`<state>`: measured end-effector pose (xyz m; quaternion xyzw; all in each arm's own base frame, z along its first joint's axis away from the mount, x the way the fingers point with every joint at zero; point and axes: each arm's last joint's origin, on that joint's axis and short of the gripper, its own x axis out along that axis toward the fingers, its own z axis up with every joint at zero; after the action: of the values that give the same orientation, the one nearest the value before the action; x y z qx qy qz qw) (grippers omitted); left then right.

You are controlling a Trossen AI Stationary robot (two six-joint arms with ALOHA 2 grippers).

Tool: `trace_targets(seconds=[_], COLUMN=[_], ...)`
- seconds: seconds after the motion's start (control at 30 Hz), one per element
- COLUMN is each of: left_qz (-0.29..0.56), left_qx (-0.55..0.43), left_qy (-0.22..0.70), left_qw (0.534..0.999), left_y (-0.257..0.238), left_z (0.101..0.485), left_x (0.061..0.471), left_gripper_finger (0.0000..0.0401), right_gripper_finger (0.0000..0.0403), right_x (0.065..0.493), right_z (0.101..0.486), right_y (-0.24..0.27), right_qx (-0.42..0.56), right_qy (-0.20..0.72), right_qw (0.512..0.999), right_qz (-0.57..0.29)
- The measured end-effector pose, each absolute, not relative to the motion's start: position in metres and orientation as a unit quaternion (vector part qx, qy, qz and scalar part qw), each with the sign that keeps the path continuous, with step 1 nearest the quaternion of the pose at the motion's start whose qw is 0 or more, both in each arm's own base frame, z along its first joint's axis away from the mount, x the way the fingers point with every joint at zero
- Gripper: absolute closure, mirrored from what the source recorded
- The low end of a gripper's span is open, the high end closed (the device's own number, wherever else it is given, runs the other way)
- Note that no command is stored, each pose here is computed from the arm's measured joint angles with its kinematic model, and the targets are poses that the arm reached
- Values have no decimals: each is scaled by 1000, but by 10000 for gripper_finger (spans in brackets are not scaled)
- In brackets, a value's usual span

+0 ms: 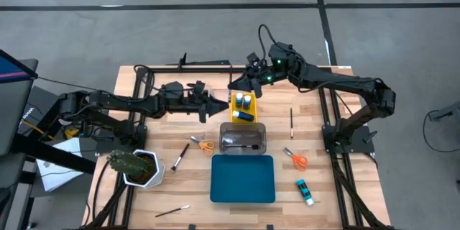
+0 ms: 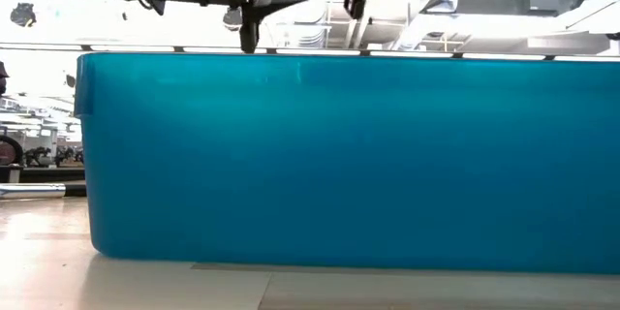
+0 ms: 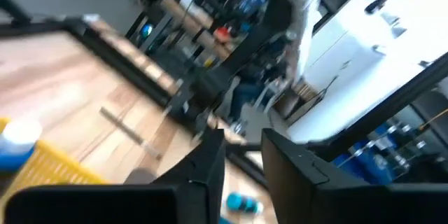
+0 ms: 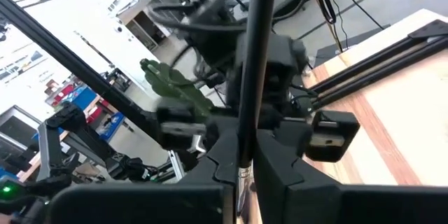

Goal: Pick & Place Paint Supplies
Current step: Put the makeup brush into the black bin

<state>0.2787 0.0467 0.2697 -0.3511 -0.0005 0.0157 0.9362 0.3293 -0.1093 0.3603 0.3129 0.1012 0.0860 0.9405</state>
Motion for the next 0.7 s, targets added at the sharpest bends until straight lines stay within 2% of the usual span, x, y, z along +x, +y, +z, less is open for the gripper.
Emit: trace_targets(seconds=[0.2,0.5,0.7], left_qz=[25,55,139], left_qx=[-359,-334,-299], left_qy=[56,109,106], left_qw=[931,935,938], left_y=[46,52,60], left_z=[259,261,277], left_x=[277,260,229], left_gripper_finger=[289,280,284], right_gripper_finger=[386,386,386], right_x=[318,304,301], right_z=[357,335,320], right_y=[-113,-100,-80], right_qx=[315,314,293], right_qy=[144,273,350], right_qw=[935,904,881], right_qz=[77,102,128])
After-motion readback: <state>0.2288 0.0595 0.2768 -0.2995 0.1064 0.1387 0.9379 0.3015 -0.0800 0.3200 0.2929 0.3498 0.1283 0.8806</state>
